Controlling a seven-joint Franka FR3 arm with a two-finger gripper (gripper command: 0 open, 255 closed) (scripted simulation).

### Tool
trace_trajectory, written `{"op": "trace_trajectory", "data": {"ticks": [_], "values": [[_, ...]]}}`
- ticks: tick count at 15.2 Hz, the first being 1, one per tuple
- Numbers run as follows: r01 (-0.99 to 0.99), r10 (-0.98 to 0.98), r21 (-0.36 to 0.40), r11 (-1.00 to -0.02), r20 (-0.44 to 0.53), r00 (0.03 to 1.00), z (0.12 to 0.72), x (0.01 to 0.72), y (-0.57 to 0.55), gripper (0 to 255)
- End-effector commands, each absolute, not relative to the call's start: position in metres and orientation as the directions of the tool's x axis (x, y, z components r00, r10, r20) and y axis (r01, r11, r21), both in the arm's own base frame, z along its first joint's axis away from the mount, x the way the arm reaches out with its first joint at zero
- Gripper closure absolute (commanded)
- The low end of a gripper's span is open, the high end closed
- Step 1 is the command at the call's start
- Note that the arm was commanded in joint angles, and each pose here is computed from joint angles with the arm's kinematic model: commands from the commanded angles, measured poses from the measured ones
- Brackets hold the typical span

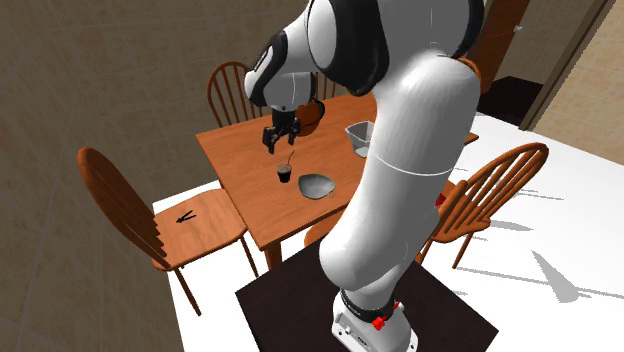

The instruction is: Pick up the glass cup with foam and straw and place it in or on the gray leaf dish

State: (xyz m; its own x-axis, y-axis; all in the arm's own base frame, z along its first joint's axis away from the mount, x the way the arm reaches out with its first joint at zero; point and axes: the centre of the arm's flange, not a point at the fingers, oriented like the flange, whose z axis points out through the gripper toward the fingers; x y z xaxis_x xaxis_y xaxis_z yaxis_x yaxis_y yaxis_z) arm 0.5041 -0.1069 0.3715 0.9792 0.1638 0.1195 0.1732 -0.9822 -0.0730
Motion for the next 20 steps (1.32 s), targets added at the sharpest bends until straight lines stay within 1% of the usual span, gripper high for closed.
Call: {"op": "trace_trajectory", "data": {"ticks": [1, 16, 20], "values": [[0.178, 0.168, -0.074, -0.981, 0.119, 0.979, 0.351, 0.518, -0.121, 0], [0.208, 0.198, -0.091, -0.974, 0.110, 0.974, 0.201, 0.627, -0.196, 0], [0.208, 0.198, -0.091, -0.974, 0.110, 0.974, 0.180, 0.629, -0.193, 0]]}}
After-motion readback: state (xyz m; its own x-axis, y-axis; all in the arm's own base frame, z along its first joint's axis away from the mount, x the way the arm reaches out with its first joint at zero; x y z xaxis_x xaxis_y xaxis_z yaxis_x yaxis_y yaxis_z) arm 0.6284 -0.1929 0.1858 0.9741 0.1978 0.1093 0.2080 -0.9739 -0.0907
